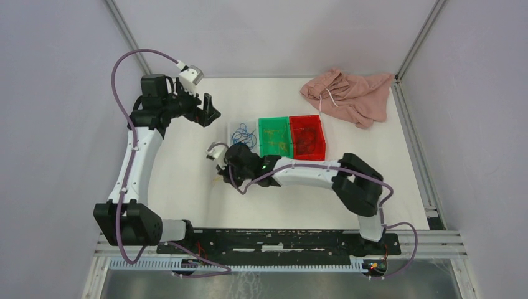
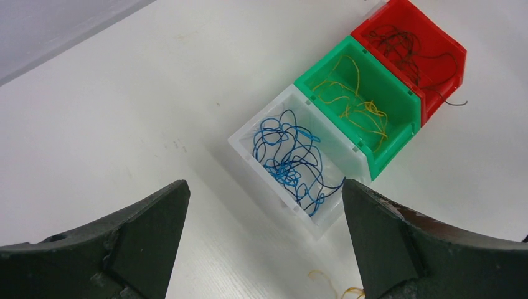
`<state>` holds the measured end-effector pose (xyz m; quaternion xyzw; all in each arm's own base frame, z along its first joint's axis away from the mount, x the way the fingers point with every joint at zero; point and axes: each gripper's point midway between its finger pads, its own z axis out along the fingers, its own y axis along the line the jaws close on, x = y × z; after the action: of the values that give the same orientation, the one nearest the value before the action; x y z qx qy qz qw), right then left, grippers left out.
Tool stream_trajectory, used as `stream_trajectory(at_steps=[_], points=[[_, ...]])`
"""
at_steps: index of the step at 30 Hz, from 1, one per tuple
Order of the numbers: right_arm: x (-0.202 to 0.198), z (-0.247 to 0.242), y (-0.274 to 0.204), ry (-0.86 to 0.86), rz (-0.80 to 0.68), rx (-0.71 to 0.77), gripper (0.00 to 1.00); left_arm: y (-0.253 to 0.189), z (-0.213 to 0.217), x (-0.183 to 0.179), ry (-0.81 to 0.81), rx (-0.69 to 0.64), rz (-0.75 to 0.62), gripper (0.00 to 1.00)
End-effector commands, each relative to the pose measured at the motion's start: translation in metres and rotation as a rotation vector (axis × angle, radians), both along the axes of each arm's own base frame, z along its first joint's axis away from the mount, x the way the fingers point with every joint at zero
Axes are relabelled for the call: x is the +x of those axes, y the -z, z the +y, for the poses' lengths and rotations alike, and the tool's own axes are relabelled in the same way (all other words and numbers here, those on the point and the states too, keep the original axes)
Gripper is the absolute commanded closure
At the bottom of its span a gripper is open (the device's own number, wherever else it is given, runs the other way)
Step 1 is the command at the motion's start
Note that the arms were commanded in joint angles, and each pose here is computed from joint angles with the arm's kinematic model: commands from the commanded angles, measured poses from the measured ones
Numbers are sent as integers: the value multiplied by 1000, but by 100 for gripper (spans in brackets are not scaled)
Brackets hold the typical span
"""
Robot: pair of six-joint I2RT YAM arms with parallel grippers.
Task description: Untangle the cables
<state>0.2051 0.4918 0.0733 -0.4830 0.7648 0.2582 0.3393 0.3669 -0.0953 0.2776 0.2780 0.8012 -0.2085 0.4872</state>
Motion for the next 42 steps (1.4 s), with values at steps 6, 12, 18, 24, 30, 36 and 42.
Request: stream_trajectory(at_steps=[6,12,18,24,30,36,42], points=[[82,-91,-136,297,-33,270,100,-38,25,18,-168,16,-75,1],[138,-151,-119,479,-24,176,99,-47,19,13,-161,-34,-77,1],[171,-180,-83,593,-12,39,96,-45,26,12,-200,-14,-69,1],[187,-183,-49,655,22,-45,86,-44,26,10,-202,-17,-65,1],[195,-181,-63,677,-10,-4,50,-43,25,6,-180,3,-79,1],[195,-187,-94,687,-69,48,33,-37,32,8,-214,28,-75,1],[195,-204,-127,756,-142,98,1,-28,38,11,-245,39,-72,1]])
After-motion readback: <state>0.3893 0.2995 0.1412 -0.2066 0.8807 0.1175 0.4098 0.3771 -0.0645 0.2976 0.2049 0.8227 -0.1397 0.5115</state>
